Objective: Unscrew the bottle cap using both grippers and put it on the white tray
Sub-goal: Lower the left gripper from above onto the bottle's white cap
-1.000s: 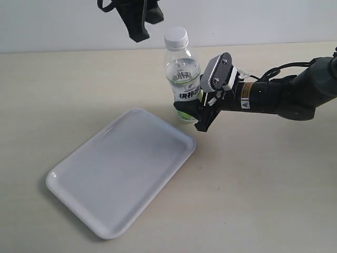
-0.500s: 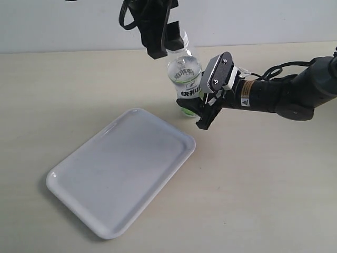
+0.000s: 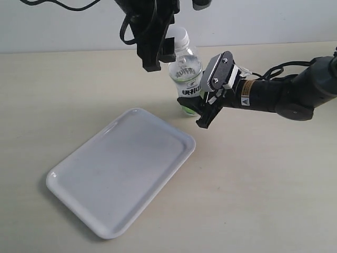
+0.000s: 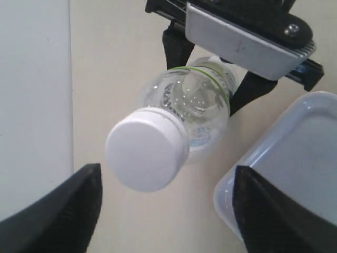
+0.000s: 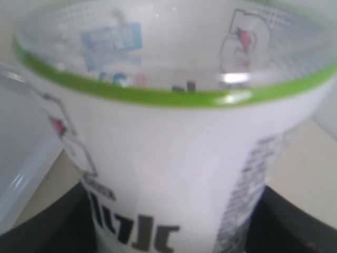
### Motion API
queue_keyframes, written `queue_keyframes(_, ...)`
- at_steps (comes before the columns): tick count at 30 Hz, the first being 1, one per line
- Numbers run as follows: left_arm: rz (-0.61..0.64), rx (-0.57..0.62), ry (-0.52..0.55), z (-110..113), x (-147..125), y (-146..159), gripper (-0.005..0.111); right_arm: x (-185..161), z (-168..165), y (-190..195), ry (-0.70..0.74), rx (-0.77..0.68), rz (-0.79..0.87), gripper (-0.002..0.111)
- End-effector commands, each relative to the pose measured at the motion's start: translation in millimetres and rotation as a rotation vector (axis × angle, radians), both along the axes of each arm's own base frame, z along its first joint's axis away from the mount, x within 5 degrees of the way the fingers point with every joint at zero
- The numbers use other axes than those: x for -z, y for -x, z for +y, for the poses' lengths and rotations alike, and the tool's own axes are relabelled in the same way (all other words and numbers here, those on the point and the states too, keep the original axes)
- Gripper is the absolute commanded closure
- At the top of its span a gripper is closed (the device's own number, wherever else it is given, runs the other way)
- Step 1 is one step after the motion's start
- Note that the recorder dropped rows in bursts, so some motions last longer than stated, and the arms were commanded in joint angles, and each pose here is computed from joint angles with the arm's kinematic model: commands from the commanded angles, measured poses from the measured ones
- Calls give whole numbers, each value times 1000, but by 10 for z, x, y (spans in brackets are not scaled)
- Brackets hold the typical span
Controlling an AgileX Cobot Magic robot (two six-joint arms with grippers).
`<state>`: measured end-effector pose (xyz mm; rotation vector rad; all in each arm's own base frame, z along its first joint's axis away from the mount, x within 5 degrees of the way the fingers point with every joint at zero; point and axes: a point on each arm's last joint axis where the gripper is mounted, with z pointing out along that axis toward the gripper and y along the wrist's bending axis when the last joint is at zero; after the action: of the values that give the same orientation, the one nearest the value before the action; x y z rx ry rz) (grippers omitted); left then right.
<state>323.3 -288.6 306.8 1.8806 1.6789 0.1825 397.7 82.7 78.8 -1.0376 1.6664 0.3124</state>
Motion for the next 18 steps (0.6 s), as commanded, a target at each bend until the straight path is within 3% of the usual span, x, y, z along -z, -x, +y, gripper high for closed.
queue_keyframes(1,-48,-1,57,-47,-62,-19,39,-48,-3,-6,-39,21,26,108)
queue_keyframes(18,-116,12,49,-106,-61,-125,39,-41,6,7,32,-33,-34,108)
